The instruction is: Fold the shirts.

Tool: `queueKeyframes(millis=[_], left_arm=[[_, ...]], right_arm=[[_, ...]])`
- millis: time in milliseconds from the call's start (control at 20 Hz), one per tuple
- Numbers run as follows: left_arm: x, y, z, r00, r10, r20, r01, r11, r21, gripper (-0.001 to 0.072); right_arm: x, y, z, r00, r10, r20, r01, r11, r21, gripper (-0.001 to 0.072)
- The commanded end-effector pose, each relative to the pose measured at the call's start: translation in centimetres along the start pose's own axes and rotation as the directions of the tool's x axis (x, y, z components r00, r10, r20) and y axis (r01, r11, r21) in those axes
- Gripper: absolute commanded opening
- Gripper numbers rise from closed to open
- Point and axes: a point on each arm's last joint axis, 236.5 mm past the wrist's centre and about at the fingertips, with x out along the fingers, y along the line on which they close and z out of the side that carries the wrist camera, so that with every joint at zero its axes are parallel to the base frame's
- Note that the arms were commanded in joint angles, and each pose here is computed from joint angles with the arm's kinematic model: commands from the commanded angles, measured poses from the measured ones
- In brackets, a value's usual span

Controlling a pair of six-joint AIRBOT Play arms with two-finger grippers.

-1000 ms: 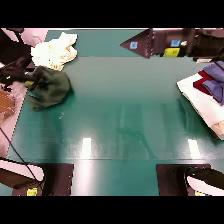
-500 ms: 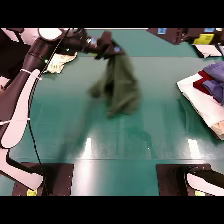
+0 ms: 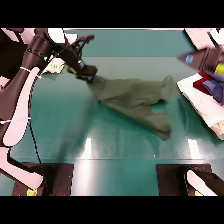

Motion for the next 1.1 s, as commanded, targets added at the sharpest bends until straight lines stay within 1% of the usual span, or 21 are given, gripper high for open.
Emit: queueKeyframes(millis=[0, 50, 150, 250, 300, 350, 400, 450, 500, 550, 600, 700, 750, 850, 950, 1050], left_arm=[[0.6, 6.6, -4.6, 0.947, 0.253, -0.196, -0.261, 0.965, -0.016, 0.0026], [1.2, 6.4, -5.0, 0.947, 0.241, -0.210, -0.250, 0.968, -0.016, 0.0026], [1.9, 6.3, -5.7, 0.944, 0.227, -0.238, -0.238, 0.971, -0.017, 0.0027], [2.2, 5.7, -5.7, 0.950, 0.200, -0.238, -0.210, 0.977, -0.019, 0.0027], [2.4, 5.1, -5.5, 0.958, 0.176, -0.228, -0.185, 0.982, -0.021, 0.0027], [2.5, 4.7, -5.3, 0.962, 0.158, -0.222, -0.167, 0.986, -0.022, 0.0028], [2.6, 4.4, -5.1, 0.966, 0.148, -0.212, -0.156, 0.987, -0.023, 0.0093], [2.6, 4.5, -4.9, 0.967, 0.148, -0.206, -0.157, 0.987, -0.025, 0.0334], [2.6, 4.5, -4.8, 0.968, 0.150, -0.201, -0.160, 0.987, -0.035, 0.0521], [2.6, 4.6, -4.8, 0.968, 0.154, -0.200, -0.164, 0.986, -0.035, 0.0547], [2.6, 4.6, -4.8, 0.968, 0.153, -0.201, -0.163, 0.986, -0.035, 0.0547], [2.6, 4.6, -4.8, 0.967, 0.153, -0.202, -0.164, 0.986, -0.041, 0.0547], [2.5, 4.6, -4.9, 0.966, 0.155, -0.207, -0.167, 0.985, -0.040, 0.0547], [2.1, 4.7, -5.0, 0.966, 0.162, -0.203, -0.173, 0.984, -0.040, 0.0547], [1.6, 4.8, -4.9, 0.966, 0.173, -0.190, -0.183, 0.982, -0.039, 0.0547], [1.1, 4.9, -4.6, 0.969, 0.181, -0.168, -0.190, 0.981, -0.037, 0.0547]], right_arm=[[0.6, -7.8, -7.3, 0.985, -0.146, -0.091, 0.161, 0.967, 0.198, 0.0033], [1.1, -9.0, -10.1, 0.978, -0.142, -0.150, 0.176, 0.952, 0.249, 0.0094], [1.7, -10.9, -16.0, 0.958, -0.103, -0.269, 0.200, 0.911, 0.361, 0.0263], [2.1, -11.1, -21.1, 0.928, -0.036, -0.371, 0.200, 0.889, 0.412, 0.0418], [2.2, -10.7, -23.4, 0.908, 0.006, -0.420, 0.194, 0.881, 0.432, 0.0530], [2.3, -10.1, -25.6, 0.884, 0.046, -0.465, 0.185, 0.878, 0.440, 0.0593], [2.5, -9.2, -27.3, 0.858, 0.083, -0.508, 0.176, 0.880, 0.441, 0.0600], [2.7, -8.1, -29.0, 0.825, 0.116, -0.553, 0.148, 0.900, 0.410, 0.0632], [2.9, -7.1, -30.4, 0.793, 0.133, -0.595, 0.119, 0.923, 0.365, 0.0632], [3.4, -6.2, -31.5, 0.767, 0.134, -0.627, 0.086, 0.948, 0.307, 0.0632], [4.0, -5.6, -32.1, 0.754, 0.114, -0.646, 0.062, 0.968, 0.244, 0.0632], [5.6, -6.4, -32.4, 0.751, -0.021, -0.660, 0.081, 0.995, 0.061, 0.0631], [6.5, -7.0, -32.2, 0.752, -0.097, -0.653, 0.101, 0.994, -0.032, 0.0631], [8.5, -7.9, -31.6, 0.745, -0.203, -0.636, 0.140, 0.979, -0.148, 0.0629], [9.6, -8.6, -31.6, 0.692, -0.273, -0.668, 0.178, 0.962, -0.208, 0.0628], [9.2, -7.3, -32.1, 0.609, -0.250, -0.753, 0.147, 0.968, -0.202, 0.0623]])
